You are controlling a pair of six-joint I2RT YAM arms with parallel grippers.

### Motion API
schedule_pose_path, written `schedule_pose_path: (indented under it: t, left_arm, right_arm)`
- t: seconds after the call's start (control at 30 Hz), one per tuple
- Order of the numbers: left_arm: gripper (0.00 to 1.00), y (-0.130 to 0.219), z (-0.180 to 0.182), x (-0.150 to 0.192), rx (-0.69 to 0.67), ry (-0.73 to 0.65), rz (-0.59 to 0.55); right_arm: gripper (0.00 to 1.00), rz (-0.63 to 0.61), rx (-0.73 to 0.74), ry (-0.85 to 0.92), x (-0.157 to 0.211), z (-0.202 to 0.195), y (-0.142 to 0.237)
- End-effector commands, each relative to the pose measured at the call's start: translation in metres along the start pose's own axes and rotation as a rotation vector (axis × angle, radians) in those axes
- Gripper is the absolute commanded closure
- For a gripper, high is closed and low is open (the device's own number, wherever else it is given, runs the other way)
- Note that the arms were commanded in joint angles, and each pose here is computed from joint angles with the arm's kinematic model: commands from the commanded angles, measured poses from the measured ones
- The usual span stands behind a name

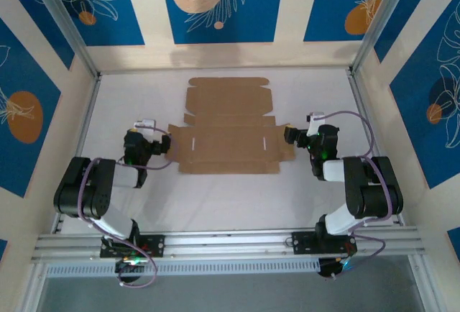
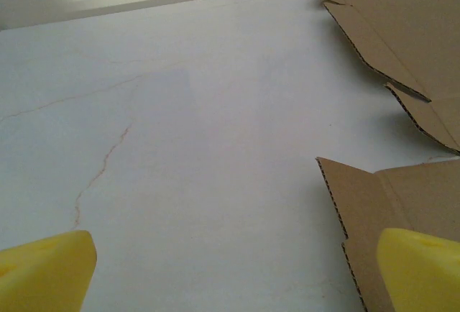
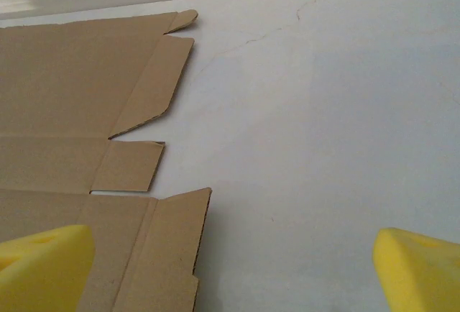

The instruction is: Fold the paper box

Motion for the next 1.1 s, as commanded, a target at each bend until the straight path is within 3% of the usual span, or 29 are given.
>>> schedule_pose_path:
  t: [0.0, 1.07]
  left_arm:
    - [0.0, 0.0011, 0.0044, -0.0067, 0.006, 0.001, -0.032]
    - [0.0, 0.0009, 0.0065, -0.0064, 0.017, 0.012, -0.03]
  right_arm:
    - [0.01, -0.017, -0.012, 0.02, -0.0051, 0.0012, 0.0006]
    - [0.01, -0.014, -0.053, -0.011, -0.0066, -0.0036, 0.0036]
Point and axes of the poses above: each hand's point on the last joint's axis, 136 mm out from that joint toward the fingers, its own y axis back along the fingers, its own z axis along the line the jaws close on, x = y × z, the point moved 8 cm from there along y, back along the fingers, and after that the axes turned 12 degrees about -y, right-handed, at the moved point
